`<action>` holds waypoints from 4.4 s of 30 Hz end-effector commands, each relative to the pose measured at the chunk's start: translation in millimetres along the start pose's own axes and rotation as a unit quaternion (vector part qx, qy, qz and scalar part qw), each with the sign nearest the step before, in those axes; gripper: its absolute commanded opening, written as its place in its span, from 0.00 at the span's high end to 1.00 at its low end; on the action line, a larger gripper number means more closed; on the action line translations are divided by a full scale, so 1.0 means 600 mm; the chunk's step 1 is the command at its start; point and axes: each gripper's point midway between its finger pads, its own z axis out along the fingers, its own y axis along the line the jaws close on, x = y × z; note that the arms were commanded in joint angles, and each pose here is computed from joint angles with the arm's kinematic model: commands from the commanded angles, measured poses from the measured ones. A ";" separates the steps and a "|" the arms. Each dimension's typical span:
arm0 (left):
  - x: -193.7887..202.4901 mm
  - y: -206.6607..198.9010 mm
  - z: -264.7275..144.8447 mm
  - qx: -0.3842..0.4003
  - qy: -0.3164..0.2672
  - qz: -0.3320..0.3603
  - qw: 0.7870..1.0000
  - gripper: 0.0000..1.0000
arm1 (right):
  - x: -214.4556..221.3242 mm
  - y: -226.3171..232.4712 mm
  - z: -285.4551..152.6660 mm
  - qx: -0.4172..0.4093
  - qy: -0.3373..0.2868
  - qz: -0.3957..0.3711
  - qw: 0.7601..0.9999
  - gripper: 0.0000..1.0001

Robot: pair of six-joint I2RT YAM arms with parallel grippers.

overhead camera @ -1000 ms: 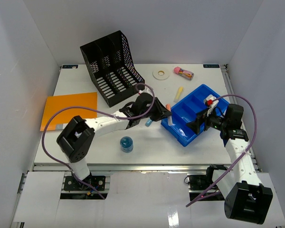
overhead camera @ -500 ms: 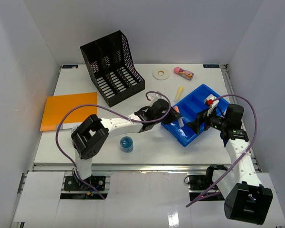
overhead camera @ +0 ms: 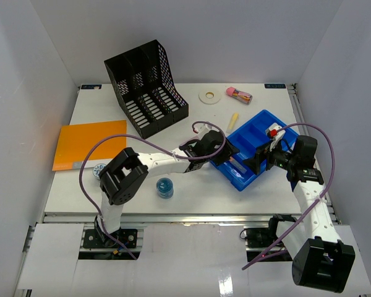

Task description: Organize the desk

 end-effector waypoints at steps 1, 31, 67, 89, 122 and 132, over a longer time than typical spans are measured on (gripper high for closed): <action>-0.015 -0.056 -0.031 0.029 -0.014 -0.001 0.999 0.27 | -0.032 0.002 -0.004 -0.007 -0.019 -0.021 1.000 0.06; -0.280 0.197 -0.479 -0.163 -0.246 0.434 0.851 0.02 | -0.022 0.215 0.231 -0.395 0.162 -0.516 0.743 0.22; -0.324 0.187 -0.611 -0.136 -0.383 0.361 0.839 0.02 | 0.141 0.115 0.400 -0.346 0.340 -0.572 0.662 0.43; -0.322 0.189 -0.603 -0.139 -0.376 0.366 0.840 0.02 | -0.065 0.288 0.377 -0.420 0.133 -0.423 0.792 0.90; -0.219 0.150 -0.468 -0.023 -0.201 0.465 0.862 0.02 | 0.019 0.017 0.159 -0.075 0.109 0.013 0.991 0.53; -0.192 0.116 -0.320 -0.031 -0.045 0.502 0.863 0.07 | -0.063 0.048 0.083 -0.153 0.009 -0.035 0.988 0.19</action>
